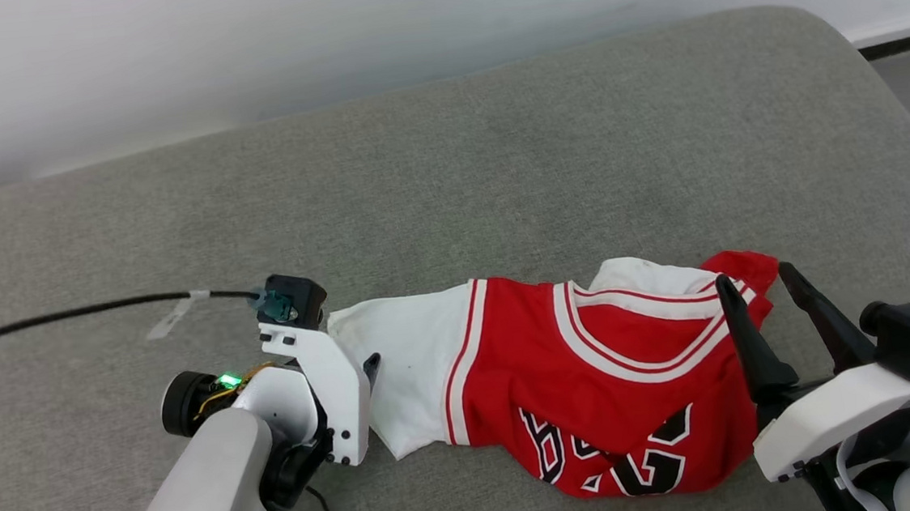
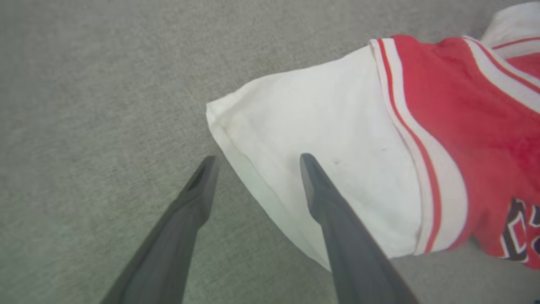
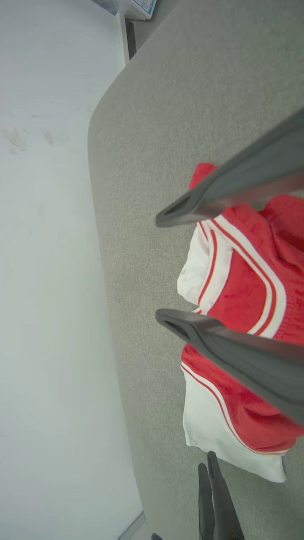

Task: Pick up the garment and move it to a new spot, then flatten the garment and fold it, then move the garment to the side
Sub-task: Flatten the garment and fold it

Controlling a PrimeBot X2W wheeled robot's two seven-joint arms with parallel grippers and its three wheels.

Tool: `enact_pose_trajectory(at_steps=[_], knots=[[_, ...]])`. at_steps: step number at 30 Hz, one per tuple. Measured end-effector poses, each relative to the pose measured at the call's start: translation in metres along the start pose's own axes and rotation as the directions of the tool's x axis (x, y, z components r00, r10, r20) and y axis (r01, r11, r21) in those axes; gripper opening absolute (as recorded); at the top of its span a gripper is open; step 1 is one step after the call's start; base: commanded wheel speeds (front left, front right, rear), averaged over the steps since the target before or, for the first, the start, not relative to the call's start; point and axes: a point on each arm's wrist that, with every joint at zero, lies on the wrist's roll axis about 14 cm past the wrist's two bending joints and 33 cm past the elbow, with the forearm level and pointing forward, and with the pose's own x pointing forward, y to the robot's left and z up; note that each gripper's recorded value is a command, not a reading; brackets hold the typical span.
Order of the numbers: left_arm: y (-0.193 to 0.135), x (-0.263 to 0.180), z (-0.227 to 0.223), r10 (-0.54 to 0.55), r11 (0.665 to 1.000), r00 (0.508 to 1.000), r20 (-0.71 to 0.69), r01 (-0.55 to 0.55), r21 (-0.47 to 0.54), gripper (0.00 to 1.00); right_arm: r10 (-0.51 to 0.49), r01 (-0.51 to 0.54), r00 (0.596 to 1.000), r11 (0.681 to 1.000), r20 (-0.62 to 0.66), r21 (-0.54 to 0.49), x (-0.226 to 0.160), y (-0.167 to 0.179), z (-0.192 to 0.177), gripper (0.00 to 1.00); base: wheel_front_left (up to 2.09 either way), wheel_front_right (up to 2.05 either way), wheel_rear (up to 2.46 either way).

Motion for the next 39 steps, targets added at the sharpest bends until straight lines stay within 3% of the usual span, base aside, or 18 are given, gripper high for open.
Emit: enact_pose_trajectory(at_steps=[8,9,11,20,22,26,34,39], knots=[[-0.001,0.022,-0.041,-0.042,0.999,0.963,-0.267,0.048,0.015,1.00,-0.045,0.046,0.998,0.998,-0.031,0.031,0.002,-0.015,-0.016,1.00,0.00,0.00,0.00],[-0.002,0.023,-0.042,-0.050,0.998,0.959,-0.280,0.056,0.013,0.80,-0.049,0.050,0.998,0.998,-0.034,0.037,0.003,-0.016,-0.017,1.00,0.00,0.00,0.00],[-0.003,0.023,-0.042,-0.056,0.998,0.956,-0.289,0.064,0.020,0.00,-0.053,0.055,0.998,0.998,-0.039,0.041,0.003,-0.018,-0.020,1.00,0.00,0.00,0.00],[0.004,0.010,-0.020,-0.033,0.999,0.990,-0.136,0.035,0.015,0.00,-0.051,0.053,0.998,0.997,-0.031,0.057,0.005,-0.018,-0.020,1.00,0.00,0.00,0.00],[0.030,-0.012,-0.004,0.052,0.999,0.998,-0.029,-0.052,-0.004,0.00,-0.045,0.046,0.999,0.997,-0.022,0.062,0.006,-0.017,-0.016,1.00,0.00,0.00,0.00],[0.059,-0.040,-0.010,0.157,0.986,0.988,0.014,-0.156,-0.057,0.00,-0.030,0.032,0.999,0.998,-0.026,0.063,0.007,-0.012,-0.015,1.00,0.00,0.00,0.00],[0.098,-0.090,-0.067,0.328,0.912,0.943,-0.058,-0.332,-0.242,0.00,0.008,-0.006,1.000,0.998,-0.030,0.062,0.010,0.000,-0.013,1.00,0.00,0.00,0.00],[0.102,-0.107,-0.104,0.368,0.865,0.921,-0.127,-0.389,-0.317,0.00,0.010,-0.009,1.000,0.998,-0.025,0.061,0.009,0.000,-0.010,1.00,0.00,0.00,0.00]])
